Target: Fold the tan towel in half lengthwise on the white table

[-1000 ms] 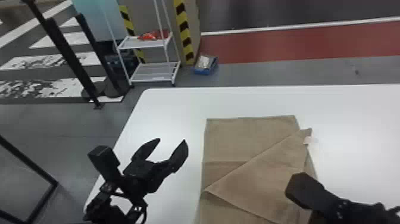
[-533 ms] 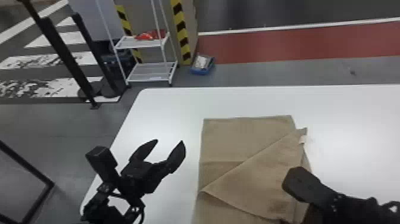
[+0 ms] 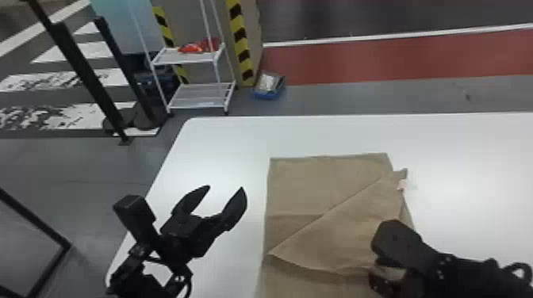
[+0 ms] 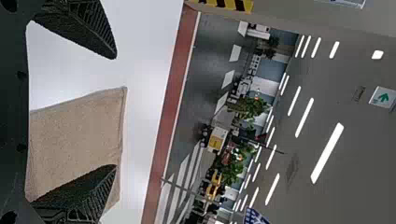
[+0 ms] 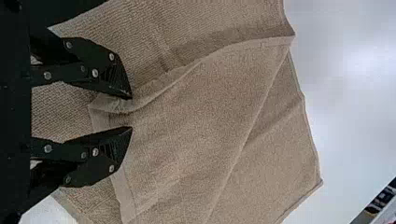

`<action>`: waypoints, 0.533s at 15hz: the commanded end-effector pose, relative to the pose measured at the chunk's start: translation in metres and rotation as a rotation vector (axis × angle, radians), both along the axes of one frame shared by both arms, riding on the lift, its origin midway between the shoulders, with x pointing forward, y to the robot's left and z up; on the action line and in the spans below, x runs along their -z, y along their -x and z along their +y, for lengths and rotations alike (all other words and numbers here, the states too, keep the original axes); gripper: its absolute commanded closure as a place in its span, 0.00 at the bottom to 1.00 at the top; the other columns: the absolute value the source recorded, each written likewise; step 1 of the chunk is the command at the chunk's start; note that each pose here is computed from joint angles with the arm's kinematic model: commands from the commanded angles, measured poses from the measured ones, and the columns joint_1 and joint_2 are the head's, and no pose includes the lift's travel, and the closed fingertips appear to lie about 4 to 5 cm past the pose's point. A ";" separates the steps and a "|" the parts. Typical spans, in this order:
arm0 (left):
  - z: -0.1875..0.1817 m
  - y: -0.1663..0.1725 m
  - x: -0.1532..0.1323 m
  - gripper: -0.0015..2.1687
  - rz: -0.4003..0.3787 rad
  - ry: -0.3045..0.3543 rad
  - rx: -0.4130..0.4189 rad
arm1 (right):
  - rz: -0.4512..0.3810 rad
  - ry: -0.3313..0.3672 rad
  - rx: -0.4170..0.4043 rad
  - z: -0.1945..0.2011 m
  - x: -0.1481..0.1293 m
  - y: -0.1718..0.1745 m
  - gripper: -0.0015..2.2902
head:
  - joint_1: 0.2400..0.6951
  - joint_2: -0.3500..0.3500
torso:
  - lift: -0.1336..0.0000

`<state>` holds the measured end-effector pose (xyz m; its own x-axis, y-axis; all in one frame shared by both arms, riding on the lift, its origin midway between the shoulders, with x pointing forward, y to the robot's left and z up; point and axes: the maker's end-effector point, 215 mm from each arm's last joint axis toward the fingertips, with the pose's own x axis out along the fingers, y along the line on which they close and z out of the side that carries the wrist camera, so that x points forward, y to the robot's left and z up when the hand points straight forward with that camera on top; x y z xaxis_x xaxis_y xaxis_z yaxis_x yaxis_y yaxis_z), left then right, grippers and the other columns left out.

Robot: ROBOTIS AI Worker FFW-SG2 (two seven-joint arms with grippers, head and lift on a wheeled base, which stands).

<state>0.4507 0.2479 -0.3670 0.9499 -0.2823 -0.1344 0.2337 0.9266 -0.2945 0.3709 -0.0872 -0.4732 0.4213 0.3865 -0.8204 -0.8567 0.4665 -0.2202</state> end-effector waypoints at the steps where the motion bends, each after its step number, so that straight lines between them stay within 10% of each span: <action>1: 0.000 0.000 0.000 0.02 0.001 0.000 0.000 | -0.002 -0.002 0.005 -0.002 -0.001 -0.001 0.78 | 1.00 0.81 | 0.27; 8: -0.013 -0.025 -0.002 0.02 0.028 0.017 0.058 | -0.067 -0.076 0.074 -0.029 -0.043 -0.016 0.89 | 1.00 0.77 | 0.27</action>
<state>0.4673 0.2370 -0.3622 0.9362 -0.3267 -0.1300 0.2751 0.9109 -0.3077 0.3814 -0.1093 -0.4459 0.4775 0.4010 -0.7818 -0.8194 0.5244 -0.2315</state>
